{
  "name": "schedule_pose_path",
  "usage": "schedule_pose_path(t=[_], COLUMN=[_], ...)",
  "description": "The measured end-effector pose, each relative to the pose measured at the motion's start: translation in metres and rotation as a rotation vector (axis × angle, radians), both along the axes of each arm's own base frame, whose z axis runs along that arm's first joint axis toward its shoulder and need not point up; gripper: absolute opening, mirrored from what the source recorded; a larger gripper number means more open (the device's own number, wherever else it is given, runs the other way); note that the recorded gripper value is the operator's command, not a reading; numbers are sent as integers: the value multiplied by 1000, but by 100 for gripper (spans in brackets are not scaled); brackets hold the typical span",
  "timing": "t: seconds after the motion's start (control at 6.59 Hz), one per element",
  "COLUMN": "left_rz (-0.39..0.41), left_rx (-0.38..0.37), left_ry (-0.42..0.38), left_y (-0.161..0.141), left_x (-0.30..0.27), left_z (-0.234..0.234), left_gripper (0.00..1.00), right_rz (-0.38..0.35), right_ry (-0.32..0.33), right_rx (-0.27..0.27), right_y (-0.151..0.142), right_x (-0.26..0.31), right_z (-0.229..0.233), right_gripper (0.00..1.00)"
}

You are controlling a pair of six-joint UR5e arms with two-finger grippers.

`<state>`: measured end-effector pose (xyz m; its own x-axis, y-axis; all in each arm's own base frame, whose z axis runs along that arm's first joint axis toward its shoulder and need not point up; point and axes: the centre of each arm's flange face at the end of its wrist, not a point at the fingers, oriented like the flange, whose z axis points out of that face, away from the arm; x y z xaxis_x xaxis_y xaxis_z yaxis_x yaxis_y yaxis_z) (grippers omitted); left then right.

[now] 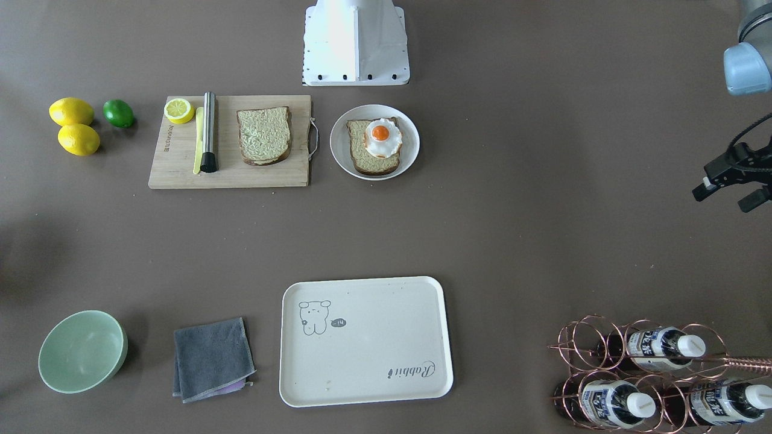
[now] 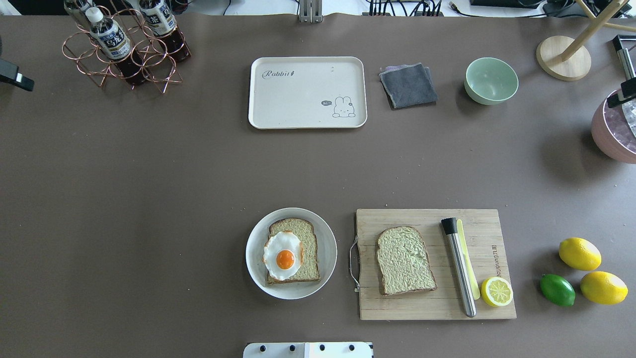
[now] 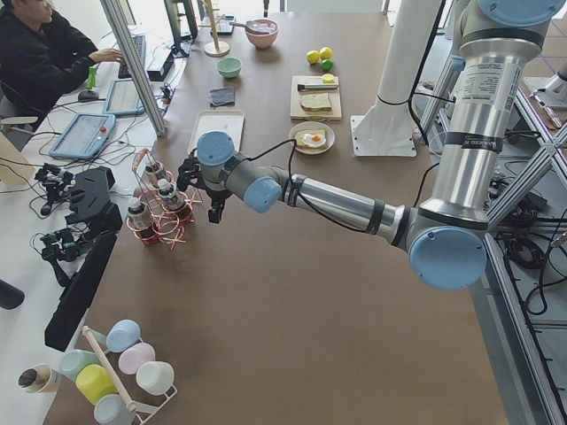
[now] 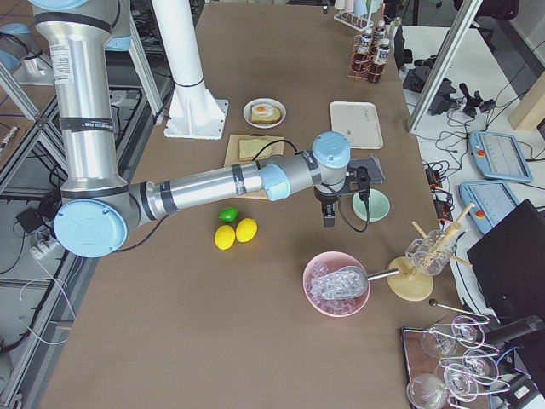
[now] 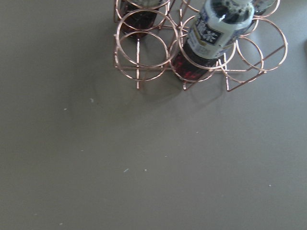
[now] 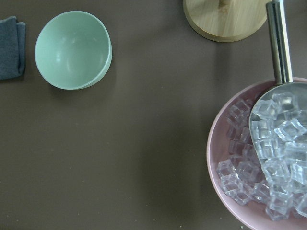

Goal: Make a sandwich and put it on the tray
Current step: 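Move the right gripper over the bread slice on the cutting board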

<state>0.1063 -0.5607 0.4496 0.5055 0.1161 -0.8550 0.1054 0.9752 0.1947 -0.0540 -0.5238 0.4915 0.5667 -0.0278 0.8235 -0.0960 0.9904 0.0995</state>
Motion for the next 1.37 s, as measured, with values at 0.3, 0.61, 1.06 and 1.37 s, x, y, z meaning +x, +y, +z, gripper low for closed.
schedule_pose_path(t=[0.3,0.61,1.06,1.37], left_rz=[-41,-67,-77,-77], left_rx=[-51,-79,-85,-87], left_ry=[54,73,72,71], left_y=[3,16,22,22], left_x=[50,86,99,99], left_z=[-35,-63,-70,-69], left_gripper=[97,97,97,97], right_rz=[11,-5,-40,-50], right_ry=[-48,-67,-105,-75], right_rx=[-35,-57,-80,-77], right_y=[10,38,93,132], right_x=[-49,-124,-243,-295], right_z=[-25,-78,-156,-162], right_gripper=[100,100,100,89])
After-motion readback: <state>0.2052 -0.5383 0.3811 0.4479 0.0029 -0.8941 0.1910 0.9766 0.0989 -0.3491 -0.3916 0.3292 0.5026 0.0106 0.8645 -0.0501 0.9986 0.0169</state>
